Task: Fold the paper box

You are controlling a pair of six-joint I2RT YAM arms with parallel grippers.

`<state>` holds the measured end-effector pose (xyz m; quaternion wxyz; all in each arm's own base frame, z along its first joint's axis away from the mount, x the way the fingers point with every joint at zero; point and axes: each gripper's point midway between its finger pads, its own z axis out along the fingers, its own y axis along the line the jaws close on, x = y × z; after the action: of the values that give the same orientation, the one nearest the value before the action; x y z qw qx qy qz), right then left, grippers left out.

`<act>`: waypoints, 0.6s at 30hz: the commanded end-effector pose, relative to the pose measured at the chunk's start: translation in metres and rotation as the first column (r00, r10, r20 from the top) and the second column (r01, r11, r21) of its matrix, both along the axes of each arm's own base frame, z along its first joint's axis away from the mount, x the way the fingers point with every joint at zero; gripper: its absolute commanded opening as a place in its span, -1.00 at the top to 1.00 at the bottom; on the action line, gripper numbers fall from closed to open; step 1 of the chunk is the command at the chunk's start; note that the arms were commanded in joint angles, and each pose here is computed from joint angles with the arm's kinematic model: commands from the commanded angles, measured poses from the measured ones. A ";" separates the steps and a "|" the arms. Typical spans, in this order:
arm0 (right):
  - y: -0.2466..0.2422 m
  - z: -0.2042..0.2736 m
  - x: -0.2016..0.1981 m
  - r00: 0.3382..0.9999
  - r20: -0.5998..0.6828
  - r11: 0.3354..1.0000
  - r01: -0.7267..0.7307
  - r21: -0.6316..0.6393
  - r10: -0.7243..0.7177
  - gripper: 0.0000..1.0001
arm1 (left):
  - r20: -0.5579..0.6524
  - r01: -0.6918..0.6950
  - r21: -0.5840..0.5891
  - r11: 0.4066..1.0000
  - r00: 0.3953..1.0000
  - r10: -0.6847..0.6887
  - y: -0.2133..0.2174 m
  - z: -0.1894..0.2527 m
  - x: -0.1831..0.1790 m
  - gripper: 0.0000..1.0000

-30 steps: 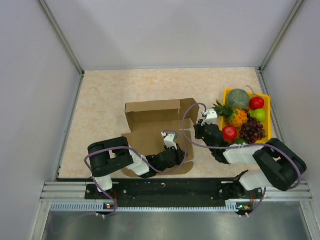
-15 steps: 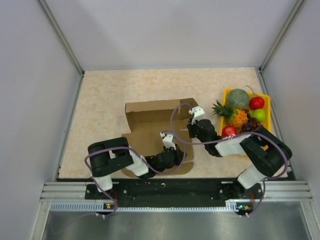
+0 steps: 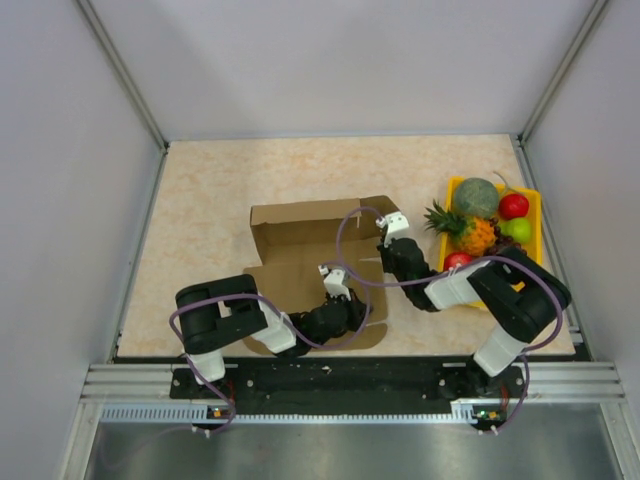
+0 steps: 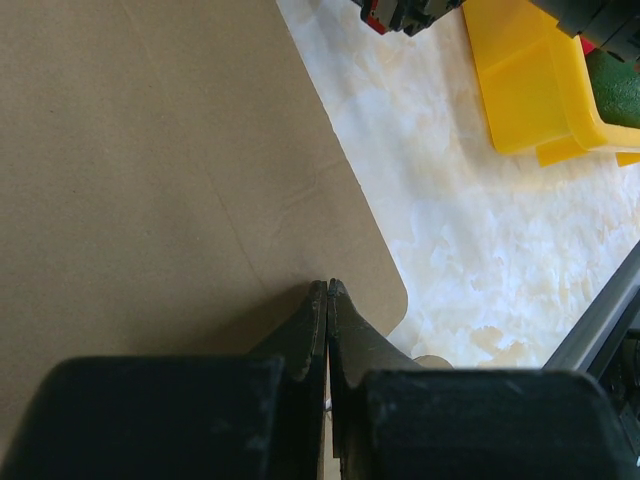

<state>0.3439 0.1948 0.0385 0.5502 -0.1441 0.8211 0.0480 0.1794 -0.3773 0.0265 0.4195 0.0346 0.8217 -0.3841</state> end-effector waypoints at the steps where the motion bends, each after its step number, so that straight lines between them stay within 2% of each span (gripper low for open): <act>1: 0.013 0.014 0.014 0.999 0.037 0.999 0.004 0.041 -0.006 1.00 | 0.006 -0.025 0.025 0.999 1.000 0.025 0.010 -0.007 0.002 1.00; 11: 0.045 0.020 0.011 0.991 0.035 0.982 -0.132 0.136 0.128 1.00 | 0.009 -0.022 0.028 0.999 1.000 0.021 0.009 -0.007 0.002 1.00; 18: 0.052 0.059 -0.004 0.983 0.097 0.945 -0.180 0.273 0.159 1.00 | 0.009 -0.021 0.030 0.999 1.000 0.021 0.008 -0.008 0.002 1.00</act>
<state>0.3431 0.2286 0.0541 0.5510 -0.1552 0.8091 0.1326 0.1805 -0.3756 0.0264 0.4225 0.0319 0.8212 -0.3823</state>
